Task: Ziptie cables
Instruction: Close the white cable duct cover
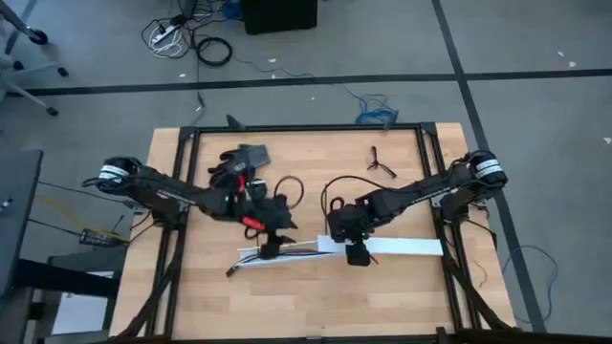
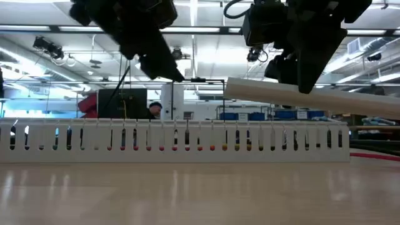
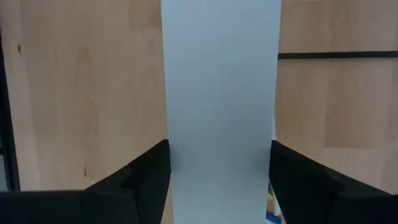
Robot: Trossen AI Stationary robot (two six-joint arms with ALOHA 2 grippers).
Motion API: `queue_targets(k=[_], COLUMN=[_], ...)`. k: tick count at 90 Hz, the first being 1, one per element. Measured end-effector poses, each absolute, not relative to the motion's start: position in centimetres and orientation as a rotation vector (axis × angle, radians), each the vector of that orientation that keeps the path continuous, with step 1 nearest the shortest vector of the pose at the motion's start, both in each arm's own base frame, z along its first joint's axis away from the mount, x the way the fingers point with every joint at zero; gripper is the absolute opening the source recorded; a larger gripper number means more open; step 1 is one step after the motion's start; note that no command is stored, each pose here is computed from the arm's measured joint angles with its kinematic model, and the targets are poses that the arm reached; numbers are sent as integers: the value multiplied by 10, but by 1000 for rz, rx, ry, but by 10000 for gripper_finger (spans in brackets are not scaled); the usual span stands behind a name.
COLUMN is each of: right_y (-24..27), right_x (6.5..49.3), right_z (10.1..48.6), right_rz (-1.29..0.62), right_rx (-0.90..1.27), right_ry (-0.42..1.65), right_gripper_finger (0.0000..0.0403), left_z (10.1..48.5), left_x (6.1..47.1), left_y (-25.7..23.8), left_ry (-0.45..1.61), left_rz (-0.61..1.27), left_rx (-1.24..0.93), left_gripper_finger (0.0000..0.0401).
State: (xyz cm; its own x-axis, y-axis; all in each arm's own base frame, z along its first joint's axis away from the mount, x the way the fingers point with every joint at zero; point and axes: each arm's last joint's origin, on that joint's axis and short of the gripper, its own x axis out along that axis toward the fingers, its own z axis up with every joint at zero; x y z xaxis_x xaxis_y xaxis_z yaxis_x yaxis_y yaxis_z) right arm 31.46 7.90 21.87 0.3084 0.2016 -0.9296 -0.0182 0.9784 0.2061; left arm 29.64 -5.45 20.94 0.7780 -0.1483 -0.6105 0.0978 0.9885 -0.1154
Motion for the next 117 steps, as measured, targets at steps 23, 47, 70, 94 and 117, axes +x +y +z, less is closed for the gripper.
queue_targets(k=[23, 47, 70, 94, 117], right_y=[79, 79, 76, 62, 58], right_x=[315, 312, 309, 309, 311], right_z=[218, 218, 216, 216, 216], right_rz=[147, 169, 209, 218, 243], right_rx=[162, 141, 77, 80, 93], right_ry=[1249, 1276, 1312, 1333, 1321], right_gripper_finger=[235, 236, 235, 234, 233], left_z=[188, 166, 155, 141, 138], left_x=[288, 294, 303, 308, 311], left_y=[-74, -77, -76, -73, -74], left_ry=[596, 545, 549, 580, 554], left_rz=[-252, -272, -204, -174, -185], left_rx=[-8, 2, 66, 37, 17], left_gripper_finger=[218, 303, 347, 349, 349])
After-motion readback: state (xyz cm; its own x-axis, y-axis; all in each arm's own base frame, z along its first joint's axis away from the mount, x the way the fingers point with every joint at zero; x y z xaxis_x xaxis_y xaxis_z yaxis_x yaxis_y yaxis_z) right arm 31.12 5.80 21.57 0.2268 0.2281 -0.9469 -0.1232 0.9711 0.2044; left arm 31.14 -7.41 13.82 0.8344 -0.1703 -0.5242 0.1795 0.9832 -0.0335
